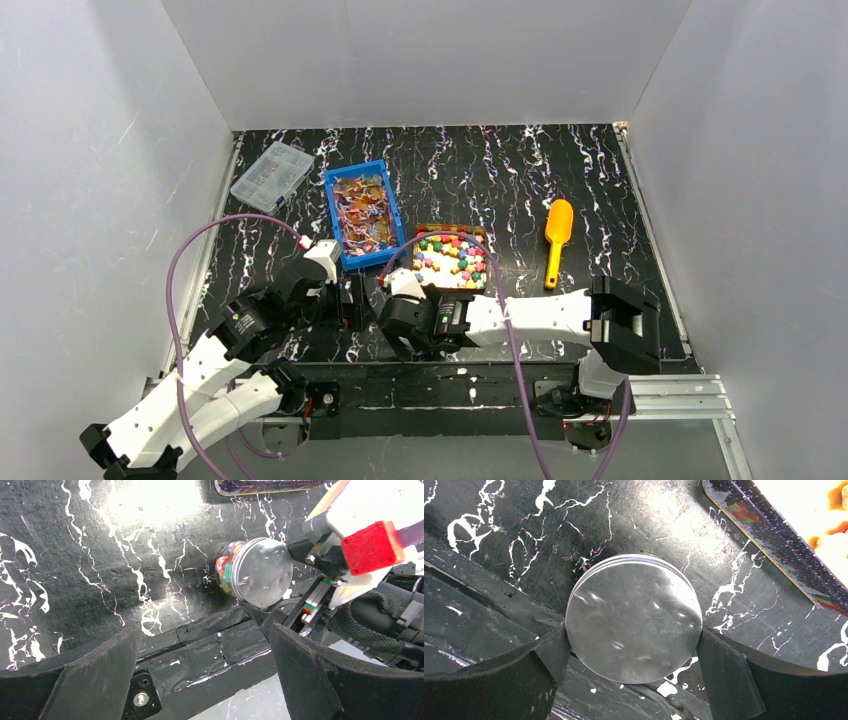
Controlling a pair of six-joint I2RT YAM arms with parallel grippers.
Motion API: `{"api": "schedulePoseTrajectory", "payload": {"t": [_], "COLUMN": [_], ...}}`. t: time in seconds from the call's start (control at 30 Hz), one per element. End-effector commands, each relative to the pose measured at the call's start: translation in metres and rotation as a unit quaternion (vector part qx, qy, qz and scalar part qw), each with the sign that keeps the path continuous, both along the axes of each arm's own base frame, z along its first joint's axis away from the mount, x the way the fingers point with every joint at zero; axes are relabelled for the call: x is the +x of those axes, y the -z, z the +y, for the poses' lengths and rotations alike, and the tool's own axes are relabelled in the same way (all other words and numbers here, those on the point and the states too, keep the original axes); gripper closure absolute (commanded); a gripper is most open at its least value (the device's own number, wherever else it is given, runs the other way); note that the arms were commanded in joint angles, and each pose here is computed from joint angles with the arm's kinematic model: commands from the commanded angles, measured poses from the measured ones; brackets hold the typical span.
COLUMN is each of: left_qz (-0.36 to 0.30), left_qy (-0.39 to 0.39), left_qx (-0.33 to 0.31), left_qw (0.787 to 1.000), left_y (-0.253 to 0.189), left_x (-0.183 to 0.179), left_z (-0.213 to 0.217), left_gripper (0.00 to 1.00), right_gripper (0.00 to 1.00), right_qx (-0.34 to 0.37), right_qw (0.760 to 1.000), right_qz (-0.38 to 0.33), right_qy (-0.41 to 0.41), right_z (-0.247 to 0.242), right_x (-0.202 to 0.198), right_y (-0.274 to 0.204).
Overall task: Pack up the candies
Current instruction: Close the bottle lid on the packing bottle.
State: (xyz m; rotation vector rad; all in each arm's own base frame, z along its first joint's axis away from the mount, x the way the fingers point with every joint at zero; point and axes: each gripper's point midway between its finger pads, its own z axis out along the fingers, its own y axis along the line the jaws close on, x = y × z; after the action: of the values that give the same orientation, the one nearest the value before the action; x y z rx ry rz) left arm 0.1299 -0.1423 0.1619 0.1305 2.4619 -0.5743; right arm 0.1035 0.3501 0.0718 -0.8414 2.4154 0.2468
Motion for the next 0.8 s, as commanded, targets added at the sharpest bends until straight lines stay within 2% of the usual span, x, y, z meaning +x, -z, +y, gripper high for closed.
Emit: {"api": "schedulePoseTrajectory", "payload": {"t": [0.0, 0.77], "left_qz": [0.008, 0.009], "left_qy": [0.006, 0.009], "left_qx": [0.004, 0.003], "left_qw": [1.000, 1.000], "left_y": [0.0058, 0.0085], "left_x": [-0.0038, -0.0034], "left_z": [0.0006, -0.0010], "left_gripper": [0.01, 0.01], "right_gripper": [0.02, 0.02], "right_qx": [-0.007, -0.011], "right_qw": [1.000, 0.999], "right_qz": [0.015, 0.039], "right_qy": [-0.008, -0.019], "right_z": [0.0075, 0.0039], "right_x": [-0.0046, -0.0142], "right_y": [0.0132, 0.0160]}}
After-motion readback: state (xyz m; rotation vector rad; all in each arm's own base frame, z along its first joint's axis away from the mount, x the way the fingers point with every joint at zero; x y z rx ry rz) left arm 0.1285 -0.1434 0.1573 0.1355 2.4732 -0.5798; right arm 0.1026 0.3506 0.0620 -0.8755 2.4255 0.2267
